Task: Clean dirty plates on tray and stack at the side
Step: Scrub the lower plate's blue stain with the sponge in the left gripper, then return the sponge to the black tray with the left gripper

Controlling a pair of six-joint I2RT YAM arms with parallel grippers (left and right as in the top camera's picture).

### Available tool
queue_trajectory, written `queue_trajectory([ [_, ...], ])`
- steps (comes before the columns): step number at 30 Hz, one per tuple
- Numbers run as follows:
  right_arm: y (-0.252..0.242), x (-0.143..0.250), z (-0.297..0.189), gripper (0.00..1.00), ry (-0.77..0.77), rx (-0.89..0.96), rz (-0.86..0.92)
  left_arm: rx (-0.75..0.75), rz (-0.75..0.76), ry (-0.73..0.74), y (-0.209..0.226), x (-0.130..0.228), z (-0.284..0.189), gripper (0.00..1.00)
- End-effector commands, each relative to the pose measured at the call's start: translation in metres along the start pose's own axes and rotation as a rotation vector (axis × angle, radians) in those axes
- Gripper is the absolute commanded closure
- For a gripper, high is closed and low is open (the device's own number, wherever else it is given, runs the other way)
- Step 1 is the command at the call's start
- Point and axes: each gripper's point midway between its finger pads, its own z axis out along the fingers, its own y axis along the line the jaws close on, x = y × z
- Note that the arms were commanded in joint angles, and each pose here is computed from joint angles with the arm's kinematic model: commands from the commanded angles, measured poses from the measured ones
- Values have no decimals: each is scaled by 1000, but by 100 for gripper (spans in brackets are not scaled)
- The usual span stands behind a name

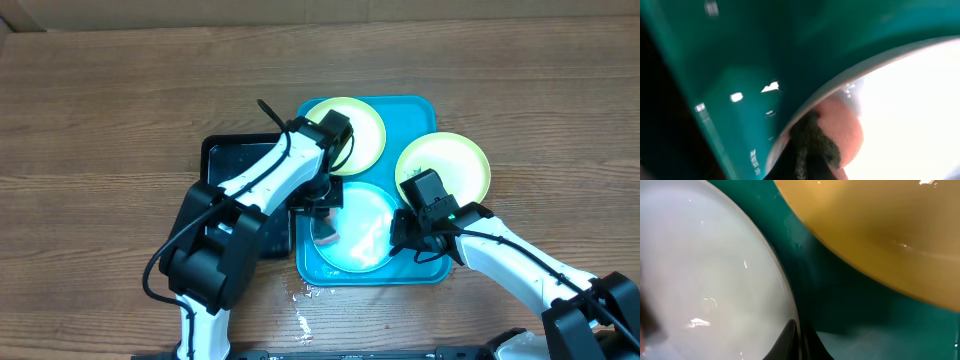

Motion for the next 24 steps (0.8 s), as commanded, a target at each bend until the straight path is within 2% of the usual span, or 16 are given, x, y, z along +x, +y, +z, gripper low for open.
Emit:
queue_trajectory([
  [1, -9, -3, 0, 96, -24, 41, -3, 99, 66, -27, -42, 5, 21, 96],
  [5, -9, -3, 0, 96, -23, 41, -3, 212, 110, -47, -81, 14, 29, 96],
  [8, -9, -3, 0, 96, -23, 41, -3, 239, 137, -37, -93, 20, 29, 96],
  [16, -9, -3, 0, 96, -24, 41, -3, 316, 171, 35, -103, 35, 26, 96],
  [24, -9, -3, 0, 96, -24, 41, -3, 237, 133, 105, -82, 49, 29, 96],
])
